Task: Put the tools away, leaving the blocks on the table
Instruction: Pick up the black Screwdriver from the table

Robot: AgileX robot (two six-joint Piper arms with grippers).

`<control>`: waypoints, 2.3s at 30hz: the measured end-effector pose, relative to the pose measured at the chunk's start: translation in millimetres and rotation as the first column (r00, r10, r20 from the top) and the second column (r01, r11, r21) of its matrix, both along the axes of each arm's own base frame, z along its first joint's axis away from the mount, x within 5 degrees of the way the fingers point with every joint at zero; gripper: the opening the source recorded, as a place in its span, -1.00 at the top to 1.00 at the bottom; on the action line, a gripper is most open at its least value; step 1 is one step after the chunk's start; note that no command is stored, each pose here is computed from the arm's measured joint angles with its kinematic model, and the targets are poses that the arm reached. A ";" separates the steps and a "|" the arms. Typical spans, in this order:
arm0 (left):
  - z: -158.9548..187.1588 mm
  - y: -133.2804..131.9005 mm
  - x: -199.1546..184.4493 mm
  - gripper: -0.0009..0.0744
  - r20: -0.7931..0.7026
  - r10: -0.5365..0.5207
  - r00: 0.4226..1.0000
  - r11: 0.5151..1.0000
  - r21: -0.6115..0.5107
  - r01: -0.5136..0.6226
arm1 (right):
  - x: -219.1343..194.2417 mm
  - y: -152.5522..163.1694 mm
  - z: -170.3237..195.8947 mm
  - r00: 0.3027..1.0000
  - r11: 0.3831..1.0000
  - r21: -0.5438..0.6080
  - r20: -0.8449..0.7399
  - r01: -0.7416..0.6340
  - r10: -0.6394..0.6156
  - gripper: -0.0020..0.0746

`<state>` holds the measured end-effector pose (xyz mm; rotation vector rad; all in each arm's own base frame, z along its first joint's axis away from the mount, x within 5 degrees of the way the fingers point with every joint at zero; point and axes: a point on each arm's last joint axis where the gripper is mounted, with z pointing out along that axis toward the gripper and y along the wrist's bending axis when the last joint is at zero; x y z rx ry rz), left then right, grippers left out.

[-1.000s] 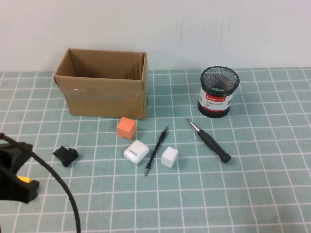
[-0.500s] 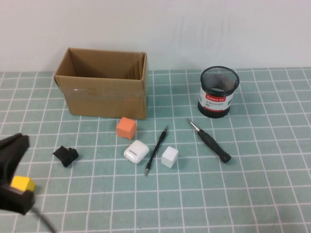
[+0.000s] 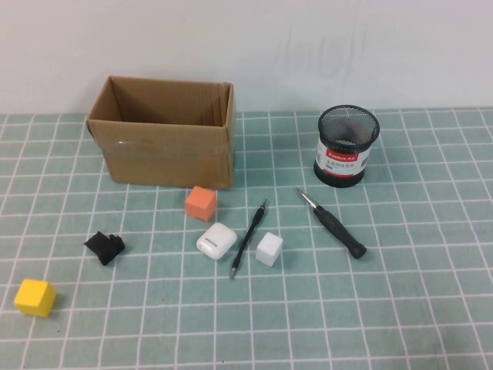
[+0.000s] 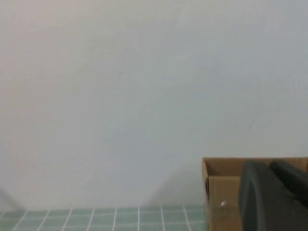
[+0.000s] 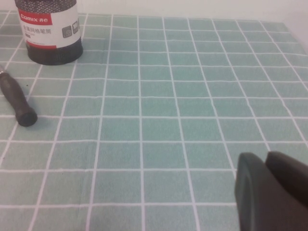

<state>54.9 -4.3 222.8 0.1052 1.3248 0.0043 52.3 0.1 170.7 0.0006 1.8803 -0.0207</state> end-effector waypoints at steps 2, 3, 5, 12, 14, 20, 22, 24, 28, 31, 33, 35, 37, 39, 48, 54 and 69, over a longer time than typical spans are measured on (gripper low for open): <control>-5.7 1.1 0.2 0.98 -0.052 0.013 0.999 1.000 -0.015 -0.014 | 0.0 0.0 0.0 1.000 1.000 0.000 0.000 0.000 0.000 0.97; -9.4 1.3 0.6 0.98 -0.087 0.015 0.996 1.000 -0.021 -0.017 | 0.0 0.0 0.0 1.000 1.000 0.000 0.000 0.000 0.000 0.97; -16.8 1.2 1.5 0.98 -0.162 0.015 0.987 1.000 -0.016 -0.017 | 0.0 0.0 0.0 1.000 1.000 0.000 0.000 0.000 0.000 0.97; -47.2 0.7 -1.0 0.98 -0.475 0.011 0.880 1.000 -0.008 -0.017 | 0.0 0.0 0.0 1.000 1.000 0.000 0.000 0.000 0.000 0.97; -49.6 0.7 -1.7 0.98 -0.499 0.011 0.867 1.000 -0.007 -0.017 | 0.0 0.0 0.0 1.000 1.000 0.000 0.000 0.000 0.000 0.97; -49.8 0.8 -1.7 0.98 -0.501 0.012 0.865 1.000 -0.009 -0.019 | 0.0 0.0 0.0 1.000 1.000 0.000 0.000 0.000 0.000 0.97; -49.8 0.9 -1.7 0.98 -0.501 0.014 0.865 1.000 -0.009 -0.021 | 0.0 0.0 0.0 1.000 1.000 0.000 0.000 0.000 0.000 0.97; -49.8 0.8 -1.7 0.98 -0.501 0.013 0.865 1.000 -0.009 -0.020 | 0.0 0.0 0.0 1.000 1.000 0.000 0.000 0.000 0.000 0.97; -49.9 0.8 -1.8 0.98 -0.502 0.013 0.865 1.000 -0.008 -0.020 | 0.0 0.0 0.0 1.000 1.000 0.000 0.000 0.000 0.000 0.97; -49.9 0.8 -1.8 0.98 -0.502 0.013 0.865 1.000 -0.008 -0.020 | 0.0 0.0 0.0 1.000 1.000 0.000 0.000 0.000 0.000 0.97; -49.9 0.8 -1.8 0.98 -0.502 0.013 0.865 1.000 -0.008 -0.020 | 0.0 0.0 0.0 1.000 1.000 0.000 0.000 0.000 0.000 0.97; -49.9 0.8 -1.8 0.98 -0.502 0.013 0.865 1.000 -0.008 -0.020 | 0.0 0.0 0.0 1.000 1.000 0.000 0.000 0.000 0.000 0.97; -49.9 0.8 -1.8 0.98 -0.502 0.013 0.865 1.000 -0.008 -0.020 | 0.0 0.0 0.0 1.000 1.000 0.000 0.000 0.000 0.000 0.97; -49.9 0.8 -1.8 0.98 -0.502 0.013 0.865 1.000 -0.008 -0.020 | 0.0 0.0 0.0 1.000 1.000 0.000 0.000 0.000 0.000 0.97; -49.9 0.8 -1.8 0.98 -0.502 0.013 0.865 1.000 -0.008 -0.020 | 0.2 -0.4 0.7 1.000 1.000 -0.012 0.008 0.001 -0.001 0.97; -49.9 0.8 -1.8 0.98 -0.502 0.013 0.865 1.000 -0.008 -0.020 | 3.1 0.9 11.6 0.990 0.995 0.103 0.138 0.008 -0.023 0.97; -49.9 0.8 -1.8 0.98 -0.502 0.013 0.865 1.000 -0.008 -0.020 | 9.9 13.9 46.3 0.997 0.842 0.538 0.072 -0.029 -0.011 0.97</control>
